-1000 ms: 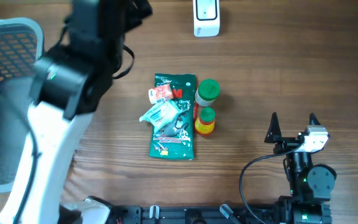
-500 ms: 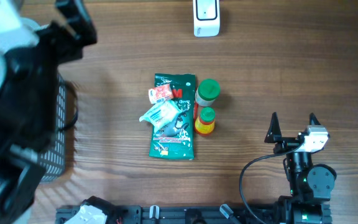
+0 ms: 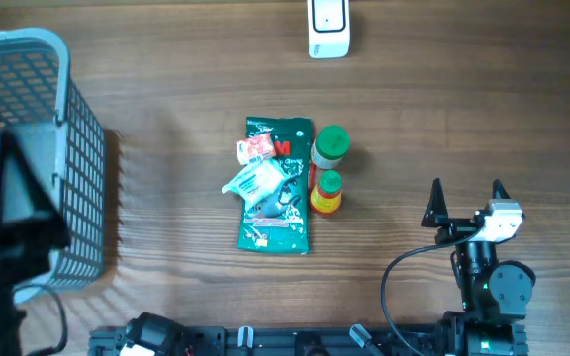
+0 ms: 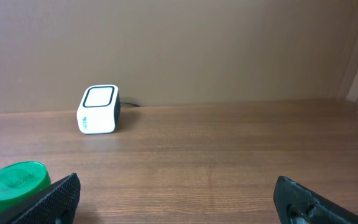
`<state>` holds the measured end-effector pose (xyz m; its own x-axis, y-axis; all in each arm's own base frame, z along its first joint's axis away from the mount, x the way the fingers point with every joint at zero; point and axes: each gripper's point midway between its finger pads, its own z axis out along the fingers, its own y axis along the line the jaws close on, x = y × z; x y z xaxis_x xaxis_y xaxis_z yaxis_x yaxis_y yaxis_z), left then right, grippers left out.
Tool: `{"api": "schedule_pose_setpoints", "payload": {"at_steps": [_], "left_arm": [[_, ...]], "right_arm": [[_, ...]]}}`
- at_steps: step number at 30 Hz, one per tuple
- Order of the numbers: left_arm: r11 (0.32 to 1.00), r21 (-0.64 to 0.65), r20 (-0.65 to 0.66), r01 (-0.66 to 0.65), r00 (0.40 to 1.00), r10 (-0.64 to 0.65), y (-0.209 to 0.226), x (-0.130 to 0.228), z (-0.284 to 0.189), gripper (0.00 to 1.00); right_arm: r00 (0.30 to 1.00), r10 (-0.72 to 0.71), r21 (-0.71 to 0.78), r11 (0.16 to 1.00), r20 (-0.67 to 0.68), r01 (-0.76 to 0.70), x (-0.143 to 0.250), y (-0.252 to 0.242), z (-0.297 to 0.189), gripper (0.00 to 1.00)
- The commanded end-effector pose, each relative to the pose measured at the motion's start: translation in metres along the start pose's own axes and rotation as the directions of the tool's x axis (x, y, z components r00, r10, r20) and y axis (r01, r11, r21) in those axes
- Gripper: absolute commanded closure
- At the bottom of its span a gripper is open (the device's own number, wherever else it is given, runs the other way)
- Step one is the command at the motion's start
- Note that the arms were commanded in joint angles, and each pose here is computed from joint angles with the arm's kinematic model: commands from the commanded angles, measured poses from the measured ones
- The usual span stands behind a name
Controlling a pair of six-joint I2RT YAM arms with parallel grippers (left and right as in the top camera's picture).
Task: Scan the item barcode
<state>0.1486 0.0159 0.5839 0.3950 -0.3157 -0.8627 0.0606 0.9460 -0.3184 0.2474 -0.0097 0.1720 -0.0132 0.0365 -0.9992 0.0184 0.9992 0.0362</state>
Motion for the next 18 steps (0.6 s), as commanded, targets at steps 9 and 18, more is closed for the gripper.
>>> {"api": "schedule_pose_setpoints", "payload": {"at_steps": [9, 18], "left_arm": [[0.997, 0.066, 0.227, 0.045, 0.972, -0.059, 0.008, -0.067, -0.073, 0.0], [0.988, 0.149, 0.341, -0.029, 0.94, -0.024, -0.011, -0.087, -0.139, 0.0]], "right_arm": [[1.0, -0.009, 0.004, 1.0, 0.006, 0.009, -0.001, 0.0, 0.0, 0.0], [1.0, -0.009, 0.004, 1.0, 0.006, 0.009, -0.001, 0.0, 0.0, 0.0]]}}
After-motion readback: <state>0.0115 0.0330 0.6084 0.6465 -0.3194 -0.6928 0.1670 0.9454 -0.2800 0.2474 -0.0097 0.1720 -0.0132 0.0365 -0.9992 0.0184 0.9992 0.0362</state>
